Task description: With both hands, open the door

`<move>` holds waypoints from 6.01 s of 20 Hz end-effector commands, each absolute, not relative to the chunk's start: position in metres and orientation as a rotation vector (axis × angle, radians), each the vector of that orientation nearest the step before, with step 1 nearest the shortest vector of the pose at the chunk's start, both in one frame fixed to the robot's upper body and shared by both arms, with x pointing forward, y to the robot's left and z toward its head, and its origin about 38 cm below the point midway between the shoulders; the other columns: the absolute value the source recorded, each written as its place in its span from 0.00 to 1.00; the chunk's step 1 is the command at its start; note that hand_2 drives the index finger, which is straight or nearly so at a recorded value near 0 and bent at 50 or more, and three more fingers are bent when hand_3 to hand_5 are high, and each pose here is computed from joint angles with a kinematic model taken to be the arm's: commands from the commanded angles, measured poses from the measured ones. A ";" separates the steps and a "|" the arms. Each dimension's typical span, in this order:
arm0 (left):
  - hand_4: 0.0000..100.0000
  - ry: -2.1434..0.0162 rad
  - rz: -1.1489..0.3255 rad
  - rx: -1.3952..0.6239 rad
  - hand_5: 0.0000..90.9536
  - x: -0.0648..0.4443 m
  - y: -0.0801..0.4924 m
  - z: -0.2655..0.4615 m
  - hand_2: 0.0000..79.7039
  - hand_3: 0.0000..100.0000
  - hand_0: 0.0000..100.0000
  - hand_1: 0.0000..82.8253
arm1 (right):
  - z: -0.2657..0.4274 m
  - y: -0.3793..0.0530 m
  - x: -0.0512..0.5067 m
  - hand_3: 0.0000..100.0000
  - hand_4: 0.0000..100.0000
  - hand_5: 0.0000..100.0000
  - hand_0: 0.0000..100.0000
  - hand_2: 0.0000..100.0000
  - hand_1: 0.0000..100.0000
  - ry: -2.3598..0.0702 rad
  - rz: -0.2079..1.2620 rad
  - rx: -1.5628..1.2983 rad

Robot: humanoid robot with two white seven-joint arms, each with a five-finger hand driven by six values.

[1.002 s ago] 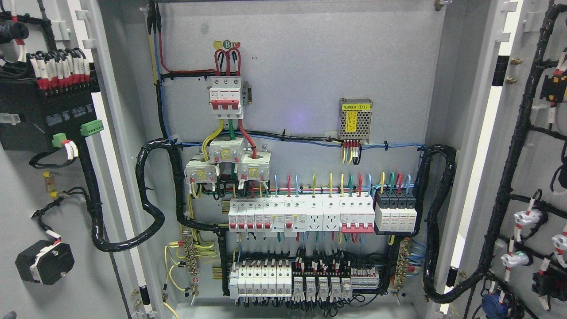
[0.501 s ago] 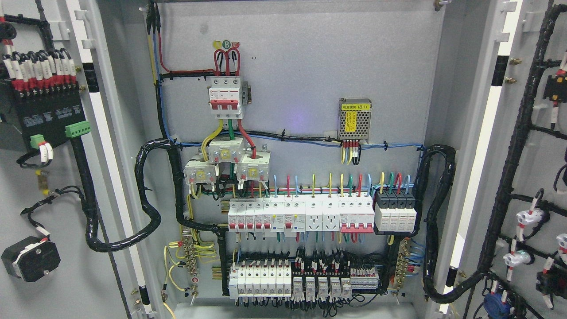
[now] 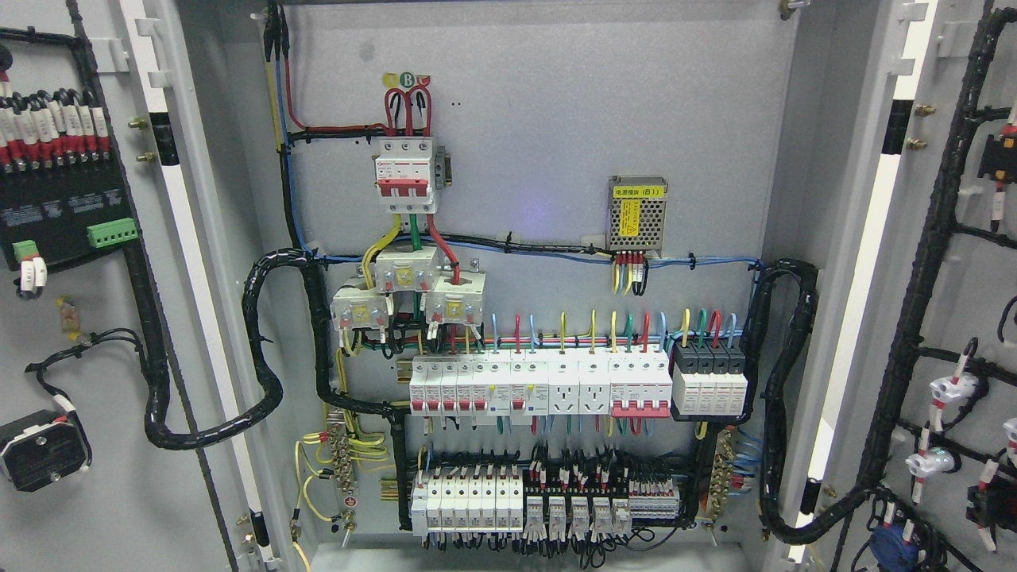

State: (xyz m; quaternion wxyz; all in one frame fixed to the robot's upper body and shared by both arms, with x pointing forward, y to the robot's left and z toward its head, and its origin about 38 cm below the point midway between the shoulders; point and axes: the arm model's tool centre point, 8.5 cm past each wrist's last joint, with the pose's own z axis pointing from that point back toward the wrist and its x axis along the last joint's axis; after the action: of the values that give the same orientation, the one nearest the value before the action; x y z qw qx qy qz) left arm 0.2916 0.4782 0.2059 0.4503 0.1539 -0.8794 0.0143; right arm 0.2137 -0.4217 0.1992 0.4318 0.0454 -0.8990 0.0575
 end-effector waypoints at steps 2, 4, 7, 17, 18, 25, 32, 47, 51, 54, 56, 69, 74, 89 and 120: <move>0.00 -2.138 0.091 0.440 0.00 0.313 0.514 0.210 0.00 0.00 0.00 0.00 | 0.199 -0.428 0.213 0.00 0.00 0.00 0.38 0.00 0.00 -2.237 0.139 0.092; 0.00 -2.137 0.094 0.442 0.00 0.317 0.516 0.212 0.00 0.00 0.00 0.00 | 0.198 -0.428 0.213 0.00 0.00 0.00 0.38 0.00 0.00 -2.235 0.138 0.091; 0.00 -2.128 0.114 0.435 0.00 0.324 0.519 0.212 0.00 0.00 0.00 0.00 | 0.198 -0.429 0.213 0.00 0.00 0.00 0.38 0.00 0.00 -2.236 0.137 0.087; 0.00 -2.091 0.147 0.426 0.00 0.333 0.524 0.211 0.00 0.00 0.00 0.00 | 0.200 -0.433 0.212 0.00 0.00 0.00 0.38 0.00 0.00 -2.240 0.132 0.069; 0.00 -2.090 0.151 0.426 0.00 0.334 0.525 0.211 0.00 0.00 0.00 0.00 | 0.200 -0.433 0.212 0.00 0.00 0.00 0.38 0.00 0.00 -2.240 0.132 0.069; 0.00 -2.092 0.152 0.425 0.00 0.335 0.525 0.212 0.00 0.00 0.00 0.00 | 0.203 -0.422 0.215 0.00 0.00 0.00 0.38 0.00 0.00 -2.248 0.155 0.120; 0.00 -2.106 0.141 0.401 0.00 0.336 0.516 0.212 0.00 0.00 0.00 0.00 | 0.202 -0.411 0.219 0.00 0.00 0.00 0.38 0.00 0.00 -2.249 0.174 0.167; 0.00 -2.192 -0.041 0.163 0.00 0.308 0.423 0.221 0.00 0.00 0.00 0.00 | 0.203 -0.374 0.228 0.00 0.00 0.00 0.38 0.00 0.00 -2.260 0.225 0.325; 0.00 -2.186 -0.090 0.063 0.00 0.303 0.389 0.214 0.00 0.00 0.00 0.00 | 0.196 -0.362 0.230 0.00 0.00 0.00 0.38 0.00 0.00 -2.238 0.227 0.374; 0.00 -2.185 -0.118 -0.015 0.00 0.305 0.365 0.211 0.00 0.00 0.00 0.00 | 0.192 -0.356 0.230 0.00 0.00 0.00 0.38 0.00 0.00 -2.223 0.228 0.399; 0.00 -2.171 -0.129 -0.065 0.00 0.308 0.350 0.205 0.00 0.00 0.00 0.00 | 0.186 -0.346 0.230 0.00 0.00 0.00 0.38 0.00 0.00 -2.203 0.241 0.444; 0.00 -2.010 -0.233 -0.327 0.00 0.290 0.239 0.144 0.00 0.00 0.00 0.00 | 0.133 -0.245 0.217 0.00 0.00 0.00 0.38 0.00 0.00 -1.993 0.327 0.788; 0.00 -1.899 -0.282 -0.332 0.00 0.265 0.204 0.111 0.00 0.00 0.00 0.00 | 0.091 -0.204 0.196 0.00 0.00 0.00 0.38 0.00 0.00 -1.839 0.399 0.869; 0.00 -1.306 -0.302 -0.229 0.00 0.130 0.209 -0.009 0.00 0.00 0.00 0.00 | -0.064 -0.174 0.083 0.00 0.00 0.00 0.38 0.00 0.00 -1.304 0.250 0.813; 0.00 -0.149 0.045 -0.072 0.00 -0.073 0.253 -0.256 0.00 0.00 0.00 0.00 | -0.238 -0.302 -0.040 0.00 0.00 0.00 0.38 0.00 0.00 -0.459 -0.105 0.192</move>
State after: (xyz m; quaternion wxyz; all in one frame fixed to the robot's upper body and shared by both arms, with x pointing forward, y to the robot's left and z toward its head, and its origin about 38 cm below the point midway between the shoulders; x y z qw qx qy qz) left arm 0.0354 0.2878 -0.2160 0.9552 -0.0232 -0.2922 -0.0402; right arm 0.0328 -0.2799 -0.2000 0.8987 0.1820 -0.3972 0.0379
